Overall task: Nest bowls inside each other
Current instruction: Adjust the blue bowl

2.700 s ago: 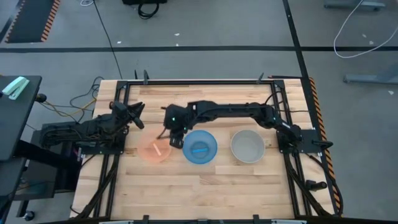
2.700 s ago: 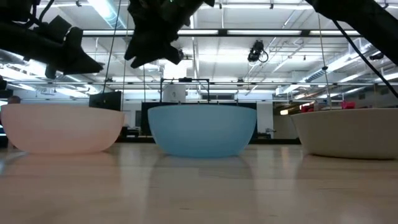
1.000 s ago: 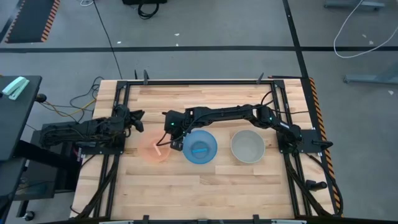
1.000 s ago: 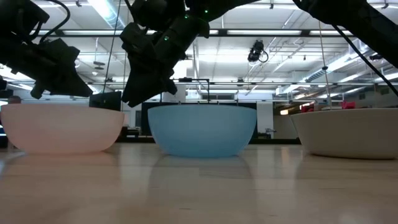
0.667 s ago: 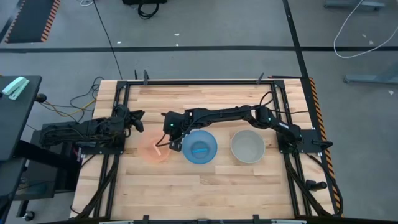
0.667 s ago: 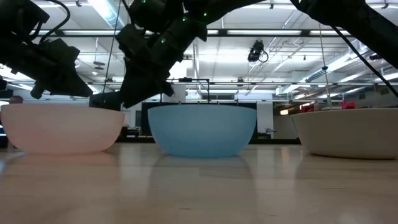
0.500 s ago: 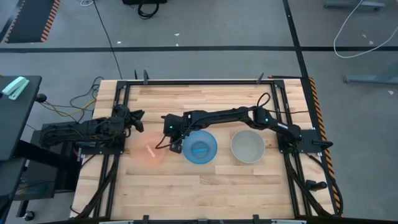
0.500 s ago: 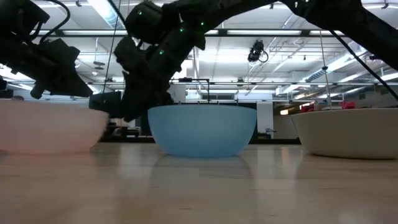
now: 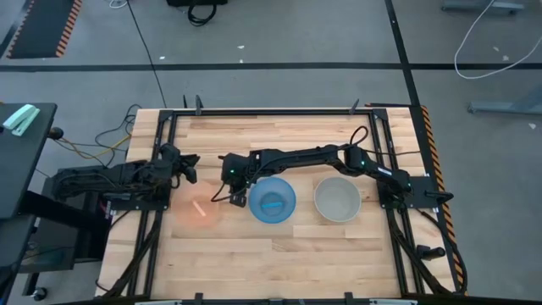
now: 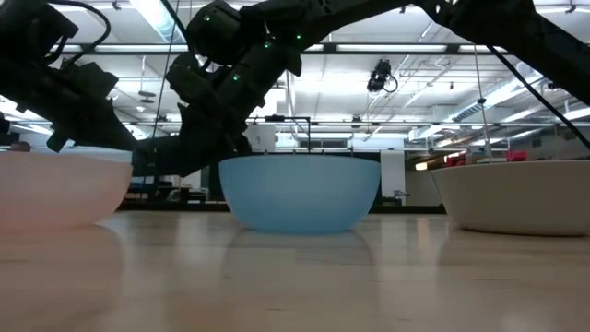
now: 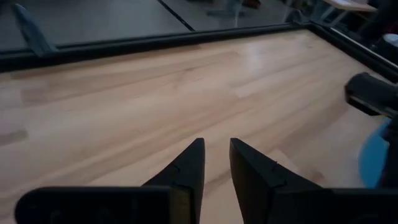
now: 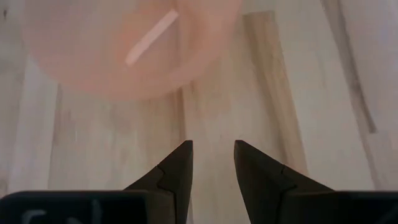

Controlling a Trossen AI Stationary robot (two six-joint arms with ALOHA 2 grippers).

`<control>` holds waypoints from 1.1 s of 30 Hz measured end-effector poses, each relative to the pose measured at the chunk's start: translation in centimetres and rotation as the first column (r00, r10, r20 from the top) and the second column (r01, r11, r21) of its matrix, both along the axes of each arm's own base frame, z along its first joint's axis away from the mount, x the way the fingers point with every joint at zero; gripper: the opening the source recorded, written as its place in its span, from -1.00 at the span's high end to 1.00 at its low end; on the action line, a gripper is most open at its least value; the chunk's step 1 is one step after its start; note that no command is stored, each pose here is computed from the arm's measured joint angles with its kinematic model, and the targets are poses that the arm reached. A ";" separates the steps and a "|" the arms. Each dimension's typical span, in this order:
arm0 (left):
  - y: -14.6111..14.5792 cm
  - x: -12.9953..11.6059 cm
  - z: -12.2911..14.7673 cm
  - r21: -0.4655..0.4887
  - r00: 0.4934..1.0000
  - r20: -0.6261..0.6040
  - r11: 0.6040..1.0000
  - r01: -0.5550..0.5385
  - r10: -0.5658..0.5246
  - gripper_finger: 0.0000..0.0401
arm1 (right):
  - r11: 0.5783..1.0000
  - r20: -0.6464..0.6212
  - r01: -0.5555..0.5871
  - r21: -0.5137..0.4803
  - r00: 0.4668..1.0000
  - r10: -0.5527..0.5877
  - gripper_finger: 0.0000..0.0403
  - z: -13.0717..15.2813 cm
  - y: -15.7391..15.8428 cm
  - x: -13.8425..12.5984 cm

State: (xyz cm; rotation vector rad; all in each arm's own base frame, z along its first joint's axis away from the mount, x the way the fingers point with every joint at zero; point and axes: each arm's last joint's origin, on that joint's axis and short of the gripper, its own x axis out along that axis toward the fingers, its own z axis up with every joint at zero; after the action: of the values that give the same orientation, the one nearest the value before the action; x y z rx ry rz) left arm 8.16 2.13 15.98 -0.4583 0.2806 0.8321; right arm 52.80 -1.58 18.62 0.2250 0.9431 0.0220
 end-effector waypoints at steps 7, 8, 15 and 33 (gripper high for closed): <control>0.0 0.0 0.1 0.003 1.000 -0.011 1.000 -0.001 0.001 0.72 | 0.999 -0.067 -0.046 -0.010 0.997 0.046 0.38 1.0 0.1 -1.1; 0.0 -0.1 0.2 -0.004 1.000 -0.015 1.000 0.010 -0.011 0.73 | 0.999 -0.078 -0.052 -0.012 0.996 0.051 0.38 1.3 0.1 -1.3; -0.3 -0.3 2.6 -0.036 0.995 0.012 0.995 0.097 -0.097 0.79 | 0.995 -0.143 -0.087 -0.049 0.987 0.079 0.38 4.0 0.7 -3.2; -0.4 0.6 1.8 -0.191 0.989 -0.100 0.977 0.092 -0.112 0.83 | 0.987 0.004 -0.091 -0.136 0.996 0.093 0.59 7.7 2.3 -3.5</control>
State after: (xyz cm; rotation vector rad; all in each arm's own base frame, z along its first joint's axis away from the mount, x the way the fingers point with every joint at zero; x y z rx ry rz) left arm 8.73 1.69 17.82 -0.5688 0.4840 0.7345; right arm 49.32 0.76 26.29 0.0553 0.9398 0.0438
